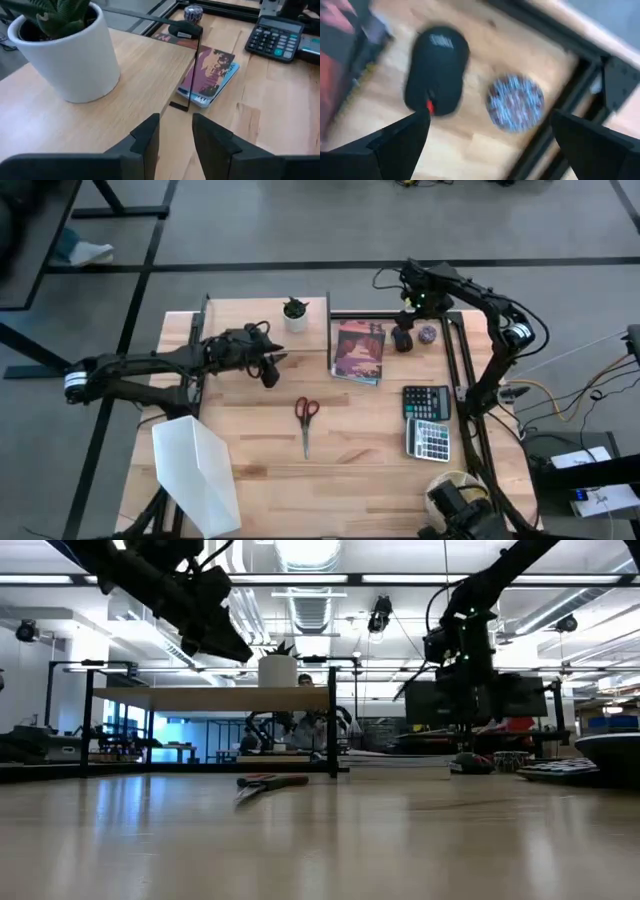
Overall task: Stock shelves
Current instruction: Put the white pen organizer on the shelf
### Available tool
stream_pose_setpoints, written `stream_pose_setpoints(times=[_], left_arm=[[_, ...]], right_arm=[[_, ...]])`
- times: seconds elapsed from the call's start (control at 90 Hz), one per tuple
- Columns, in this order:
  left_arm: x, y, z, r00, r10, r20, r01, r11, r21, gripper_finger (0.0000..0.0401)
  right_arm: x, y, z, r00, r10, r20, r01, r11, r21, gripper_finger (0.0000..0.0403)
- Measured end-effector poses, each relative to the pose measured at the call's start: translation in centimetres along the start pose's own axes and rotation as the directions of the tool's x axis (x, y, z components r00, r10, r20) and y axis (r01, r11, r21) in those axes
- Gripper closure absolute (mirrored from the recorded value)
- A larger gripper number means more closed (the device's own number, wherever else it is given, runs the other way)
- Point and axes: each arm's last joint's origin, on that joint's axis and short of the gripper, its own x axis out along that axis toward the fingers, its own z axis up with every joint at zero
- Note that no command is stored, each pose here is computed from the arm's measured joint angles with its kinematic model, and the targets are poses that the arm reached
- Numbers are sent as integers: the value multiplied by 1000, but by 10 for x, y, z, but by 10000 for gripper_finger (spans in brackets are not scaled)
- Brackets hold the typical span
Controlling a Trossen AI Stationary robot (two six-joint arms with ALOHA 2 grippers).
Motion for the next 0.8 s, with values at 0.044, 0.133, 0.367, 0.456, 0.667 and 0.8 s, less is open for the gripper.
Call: stream_pose_setpoints(times=[0.044,0.133,0.367,0.456,0.667,0.8], left_arm=[[0,0,0,1000,0,-4,0,1000,0,296],[0,0,-1,1000,0,-5,0,1000,6,293],[-1,0,0,1000,-2,-2,2,998,68,301],[-1,0,0,1000,-2,1,2,997,76,301],[-1,0,0,1000,-7,3,7,994,106,292],[-1,-1,0,1000,-13,2,13,995,103,286]], right_arm=[[-2,2,-6,1000,-4,-31,4,1000,-14,9],[-7,11,-18,997,-12,-74,9,999,-46,9],[-42,41,-62,999,13,51,-7,994,-107,9],[-56,53,-86,994,38,104,-26,993,-117,9],[-76,77,-140,977,109,184,-92,991,-96,9],[-81,92,-171,967,157,201,-137,984,-112,9]])
